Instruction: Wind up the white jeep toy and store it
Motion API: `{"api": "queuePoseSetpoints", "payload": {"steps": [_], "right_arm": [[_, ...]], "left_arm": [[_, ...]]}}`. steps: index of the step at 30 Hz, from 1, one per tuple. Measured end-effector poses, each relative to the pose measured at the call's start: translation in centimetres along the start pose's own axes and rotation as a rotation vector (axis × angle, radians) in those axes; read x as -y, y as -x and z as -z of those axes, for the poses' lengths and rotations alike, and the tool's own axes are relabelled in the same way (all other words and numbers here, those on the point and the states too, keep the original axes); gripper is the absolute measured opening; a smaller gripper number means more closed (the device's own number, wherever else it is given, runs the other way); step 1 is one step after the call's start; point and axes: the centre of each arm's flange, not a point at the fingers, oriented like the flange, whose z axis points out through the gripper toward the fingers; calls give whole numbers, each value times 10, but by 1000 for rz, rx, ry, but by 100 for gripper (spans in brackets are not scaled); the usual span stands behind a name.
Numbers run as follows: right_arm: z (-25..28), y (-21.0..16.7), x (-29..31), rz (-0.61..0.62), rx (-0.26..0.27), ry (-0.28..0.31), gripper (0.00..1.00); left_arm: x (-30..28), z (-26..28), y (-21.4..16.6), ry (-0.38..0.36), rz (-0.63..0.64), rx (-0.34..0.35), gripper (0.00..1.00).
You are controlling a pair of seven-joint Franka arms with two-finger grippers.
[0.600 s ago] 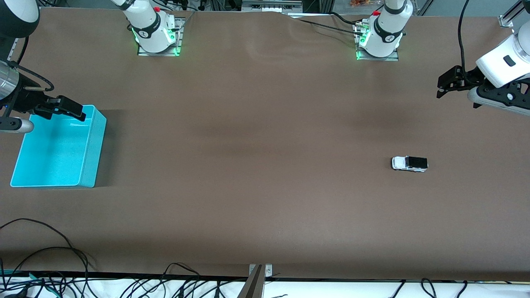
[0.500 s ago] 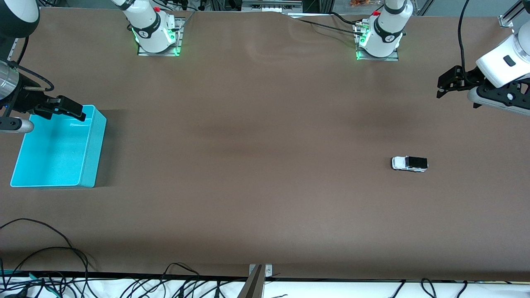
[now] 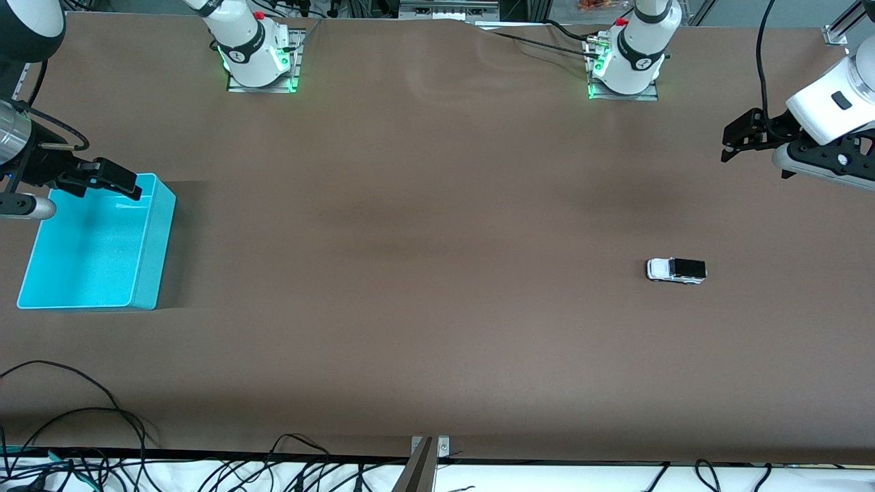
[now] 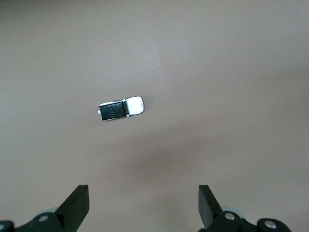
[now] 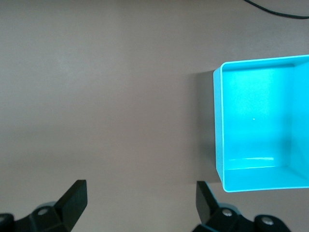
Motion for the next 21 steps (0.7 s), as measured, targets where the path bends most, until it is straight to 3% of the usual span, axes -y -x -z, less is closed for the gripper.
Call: {"api": "queuePoseSetpoints", "payload": {"steps": [21], "right_arm": [[0, 0, 0, 0, 0, 0, 100]], "left_arm": [[-2, 4, -1, -2, -3, -8, 100]]}}
